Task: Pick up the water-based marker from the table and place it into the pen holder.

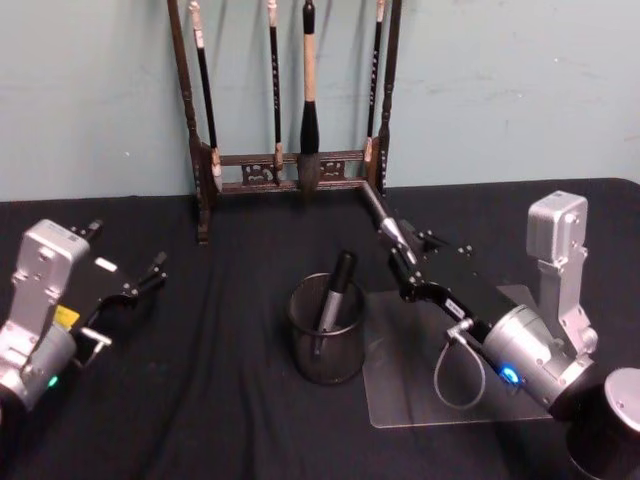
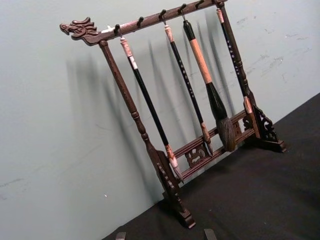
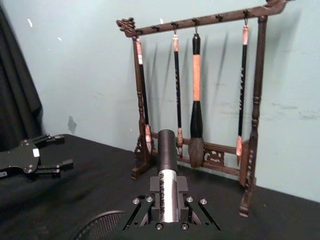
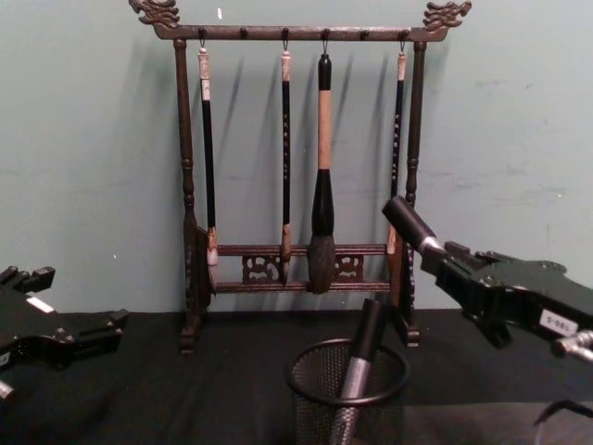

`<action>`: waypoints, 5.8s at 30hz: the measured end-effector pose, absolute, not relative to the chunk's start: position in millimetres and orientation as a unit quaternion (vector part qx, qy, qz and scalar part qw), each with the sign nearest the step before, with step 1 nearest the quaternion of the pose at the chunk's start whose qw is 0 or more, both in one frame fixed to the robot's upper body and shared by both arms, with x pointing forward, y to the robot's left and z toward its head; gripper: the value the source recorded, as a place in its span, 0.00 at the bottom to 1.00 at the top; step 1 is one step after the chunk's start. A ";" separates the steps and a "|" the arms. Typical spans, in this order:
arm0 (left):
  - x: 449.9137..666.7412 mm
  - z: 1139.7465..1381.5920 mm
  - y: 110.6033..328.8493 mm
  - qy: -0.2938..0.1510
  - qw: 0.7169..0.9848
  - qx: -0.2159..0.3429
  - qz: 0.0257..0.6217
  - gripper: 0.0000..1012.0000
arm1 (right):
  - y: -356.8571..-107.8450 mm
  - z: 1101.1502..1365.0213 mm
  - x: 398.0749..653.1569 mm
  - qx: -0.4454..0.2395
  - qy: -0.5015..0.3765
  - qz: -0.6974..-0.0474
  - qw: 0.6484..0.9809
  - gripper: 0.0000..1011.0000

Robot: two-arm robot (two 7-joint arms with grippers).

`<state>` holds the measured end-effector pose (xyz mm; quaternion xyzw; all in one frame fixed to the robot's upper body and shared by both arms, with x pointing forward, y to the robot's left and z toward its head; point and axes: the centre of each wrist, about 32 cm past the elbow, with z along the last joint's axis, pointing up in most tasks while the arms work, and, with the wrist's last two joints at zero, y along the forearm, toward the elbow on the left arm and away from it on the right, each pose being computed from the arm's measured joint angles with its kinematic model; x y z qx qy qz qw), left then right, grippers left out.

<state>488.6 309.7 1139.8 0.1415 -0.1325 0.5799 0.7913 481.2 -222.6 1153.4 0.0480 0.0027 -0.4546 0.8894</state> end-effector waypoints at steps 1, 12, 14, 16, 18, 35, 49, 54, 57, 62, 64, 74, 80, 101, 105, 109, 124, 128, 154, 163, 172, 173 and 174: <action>488.6 1139.8 309.6 -0.132 0.791 0.141 0.580 1.00 | -221.9 1153.5 481.7 0.049 0.002 -0.453 0.890 0.19; 488.6 1139.8 309.7 -0.132 0.791 0.142 0.580 1.00 | -208.7 1153.7 490.2 0.060 -0.010 -0.433 0.899 0.19; 488.6 1139.8 309.7 -0.132 0.791 0.142 0.580 1.00 | -205.4 1152.7 492.2 0.060 -0.013 -0.428 0.902 0.19; 488.6 1139.8 309.7 -0.132 0.791 0.141 0.580 1.00 | -203.3 1152.6 493.5 0.060 -0.015 -0.424 0.904 0.19; 488.6 1139.8 309.7 -0.132 0.791 0.141 0.580 1.00 | -200.7 1152.6 494.9 0.059 -0.019 -0.419 0.906 0.19; 488.6 1139.8 309.6 -0.132 0.791 0.141 0.580 1.00 | -187.1 1148.6 499.6 0.057 -0.017 -0.391 0.919 0.19; 488.6 1139.8 309.7 -0.132 0.791 0.141 0.580 1.00 | -177.5 1142.2 501.0 0.061 -0.010 -0.370 0.927 0.19; 488.6 1139.8 309.7 -0.132 0.791 0.141 0.580 1.00 | -174.7 1138.7 503.2 0.061 -0.008 -0.365 0.929 0.19; 488.6 1139.8 309.6 -0.132 0.791 0.141 0.580 1.00 | -173.4 1136.8 504.5 0.059 -0.007 -0.365 0.929 0.19; 488.6 1139.8 309.7 -0.132 0.791 0.141 0.580 1.00 | -173.2 1136.2 505.2 0.059 -0.006 -0.365 0.929 0.19; 488.6 1139.8 309.7 -0.132 0.791 0.142 0.580 1.00 | -173.2 1136.4 505.2 0.059 -0.007 -0.365 0.929 0.19; 488.6 1139.8 309.7 -0.132 0.791 0.142 0.580 1.00 | -173.5 1136.8 504.7 0.060 -0.007 -0.365 0.929 0.29; 488.6 1139.8 309.7 -0.132 0.791 0.141 0.580 1.00 | -173.6 1137.1 504.6 0.060 -0.007 -0.366 0.929 0.49; 488.6 1139.8 309.7 -0.132 0.791 0.142 0.580 1.00 | -173.9 1137.2 504.3 0.059 -0.007 -0.366 0.929 0.99; 488.6 1139.8 309.6 -0.132 0.791 0.141 0.580 1.00 | -173.9 1137.2 504.3 0.059 -0.007 -0.366 0.929 0.99; 488.6 1139.8 309.7 -0.132 0.791 0.141 0.580 1.00 | -175.5 1138.6 502.0 0.056 -0.006 -0.369 0.928 0.99; 488.6 1139.8 309.7 -0.132 0.791 0.141 0.580 1.00 | -194.3 1148.2 488.0 0.044 0.001 -0.413 0.910 0.99; 488.6 1139.8 309.7 -0.132 0.791 0.141 0.580 1.00 | -199.4 1148.0 484.8 0.043 0.002 -0.424 0.905 0.99; 488.6 1139.8 309.7 -0.132 0.791 0.142 0.580 1.00 | -228.7 1142.5 479.6 0.041 -0.007 -0.489 0.871 0.99; 488.6 1139.8 309.7 -0.132 0.791 0.142 0.580 1.00 | -236.9 1132.3 485.4 0.033 -0.010 -0.510 0.860 0.99; 488.6 1139.8 309.7 -0.132 0.791 0.142 0.580 1.00 | -238.0 1122.5 488.7 0.014 -0.009 -0.517 0.856 0.99; 488.6 1139.8 309.6 -0.132 0.791 0.141 0.580 1.00 | -237.7 1121.0 488.9 0.012 -0.008 -0.517 0.856 0.99; 488.6 1139.8 309.7 -0.132 0.791 0.141 0.580 1.00 | -237.7 1121.0 488.9 0.012 -0.008 -0.517 0.856 0.99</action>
